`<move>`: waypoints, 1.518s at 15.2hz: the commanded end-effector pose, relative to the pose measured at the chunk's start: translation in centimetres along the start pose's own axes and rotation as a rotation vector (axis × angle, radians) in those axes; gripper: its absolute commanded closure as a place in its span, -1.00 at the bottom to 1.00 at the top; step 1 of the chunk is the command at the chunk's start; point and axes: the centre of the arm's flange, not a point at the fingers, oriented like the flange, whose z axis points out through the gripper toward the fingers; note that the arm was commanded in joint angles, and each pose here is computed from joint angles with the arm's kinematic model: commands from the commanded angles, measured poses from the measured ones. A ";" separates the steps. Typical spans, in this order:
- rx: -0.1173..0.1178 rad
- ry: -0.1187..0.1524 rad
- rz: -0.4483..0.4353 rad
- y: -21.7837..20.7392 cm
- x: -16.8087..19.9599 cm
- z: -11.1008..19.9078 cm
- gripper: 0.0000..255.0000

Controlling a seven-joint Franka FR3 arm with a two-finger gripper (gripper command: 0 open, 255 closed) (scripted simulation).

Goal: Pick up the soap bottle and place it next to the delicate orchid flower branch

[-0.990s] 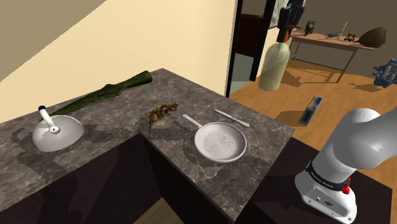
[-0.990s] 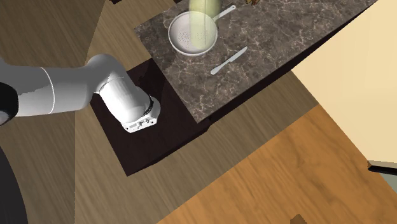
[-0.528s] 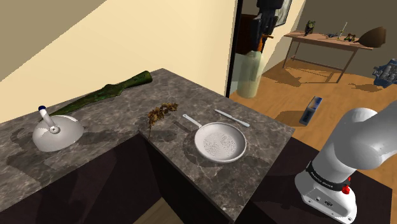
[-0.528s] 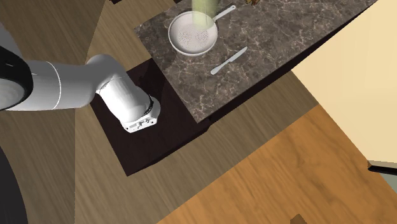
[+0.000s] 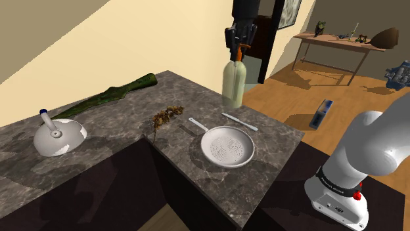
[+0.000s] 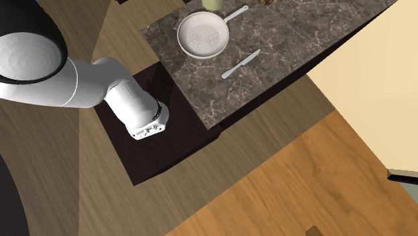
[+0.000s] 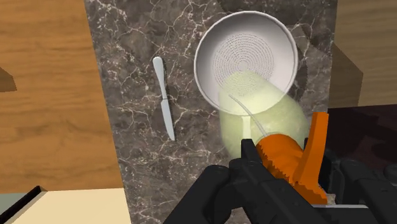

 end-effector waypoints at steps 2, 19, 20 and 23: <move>0.001 0.001 0.001 -3.1 2.3 1.2 1.00; 0.001 0.001 0.001 -21.1 14.1 7.3 1.00; 0.001 0.001 0.001 -22.2 14.8 7.7 1.00; 0.001 0.001 0.001 -24.4 16.3 9.0 1.00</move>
